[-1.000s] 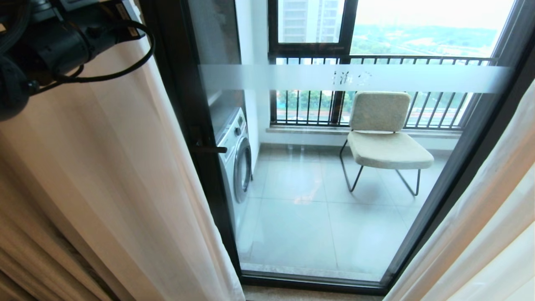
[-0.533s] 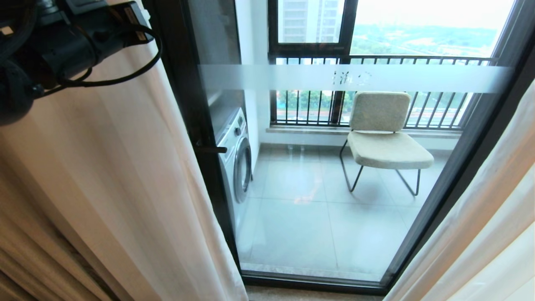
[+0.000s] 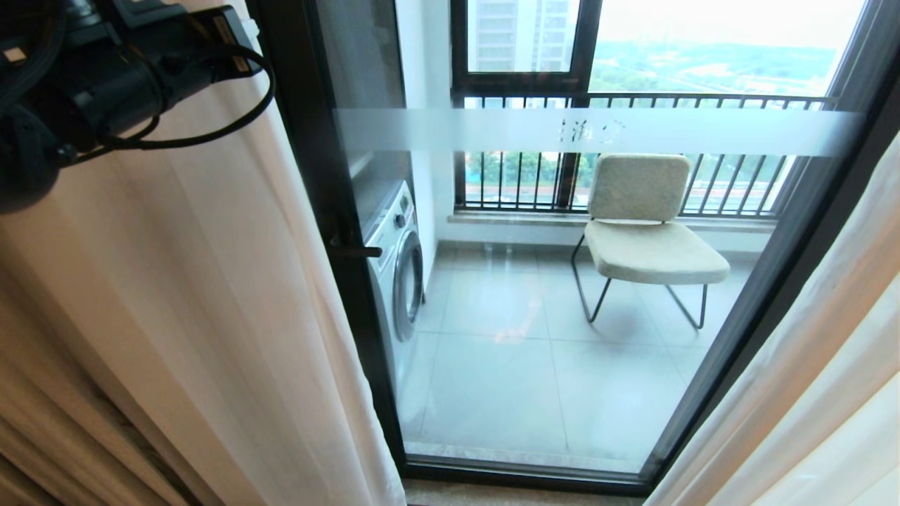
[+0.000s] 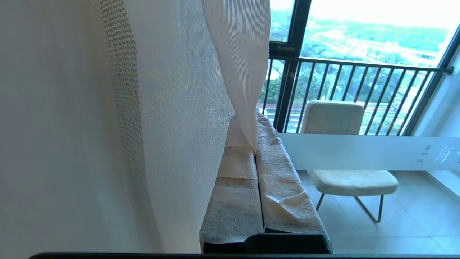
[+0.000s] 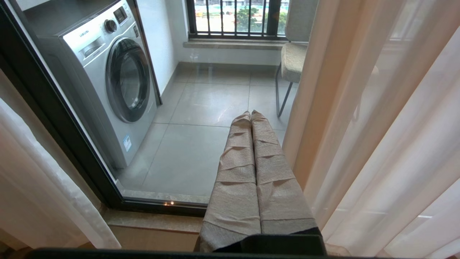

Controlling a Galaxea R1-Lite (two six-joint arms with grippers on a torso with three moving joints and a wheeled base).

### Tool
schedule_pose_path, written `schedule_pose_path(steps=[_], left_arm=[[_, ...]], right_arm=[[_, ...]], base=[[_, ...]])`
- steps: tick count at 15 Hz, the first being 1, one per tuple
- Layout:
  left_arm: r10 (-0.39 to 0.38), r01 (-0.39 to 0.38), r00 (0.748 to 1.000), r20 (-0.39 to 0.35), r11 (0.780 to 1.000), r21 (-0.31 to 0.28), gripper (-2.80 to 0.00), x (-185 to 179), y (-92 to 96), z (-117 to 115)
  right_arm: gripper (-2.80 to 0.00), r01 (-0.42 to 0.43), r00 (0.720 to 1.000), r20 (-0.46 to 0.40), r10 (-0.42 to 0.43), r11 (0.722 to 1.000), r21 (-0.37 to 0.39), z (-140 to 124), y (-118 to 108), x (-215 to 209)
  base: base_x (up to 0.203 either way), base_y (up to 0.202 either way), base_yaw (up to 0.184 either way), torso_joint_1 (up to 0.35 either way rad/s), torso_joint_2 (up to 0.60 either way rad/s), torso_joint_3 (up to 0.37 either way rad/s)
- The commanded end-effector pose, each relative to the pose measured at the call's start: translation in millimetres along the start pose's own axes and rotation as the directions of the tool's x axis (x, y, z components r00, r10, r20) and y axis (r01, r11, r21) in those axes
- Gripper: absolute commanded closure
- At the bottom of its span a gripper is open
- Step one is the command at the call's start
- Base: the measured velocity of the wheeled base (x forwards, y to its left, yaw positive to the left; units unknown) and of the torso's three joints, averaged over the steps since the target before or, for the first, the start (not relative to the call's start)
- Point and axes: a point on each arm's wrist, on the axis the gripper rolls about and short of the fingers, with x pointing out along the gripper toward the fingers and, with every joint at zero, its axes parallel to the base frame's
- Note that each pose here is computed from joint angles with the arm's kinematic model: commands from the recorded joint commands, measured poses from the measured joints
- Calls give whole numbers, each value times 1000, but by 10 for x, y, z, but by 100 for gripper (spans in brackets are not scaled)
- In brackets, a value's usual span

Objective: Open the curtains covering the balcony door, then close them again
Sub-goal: Close the inner curtains on both sides

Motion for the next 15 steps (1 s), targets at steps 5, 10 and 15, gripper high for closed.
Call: schedule_pose_path(steps=[5, 10, 15], left_arm=[[4, -4, 1000, -6, 1000, 0, 0, -10, 12, -11], [5, -5, 1000, -14, 1000, 0, 0, -21, 16, -47], [6, -6, 1000, -25, 1000, 0, 0, -55, 19, -70]], right_arm=[[0, 0, 1000, 1, 0, 1000, 0, 1, 0, 0], [0, 0, 1000, 1, 0, 1000, 0, 1, 0, 0], [0, 0, 1000, 1, 0, 1000, 0, 1, 0, 0]], base=[[0, 0, 0, 0, 0, 0], [88, 0, 1, -1, 3, 5], [61, 0, 0, 7, 1, 0]])
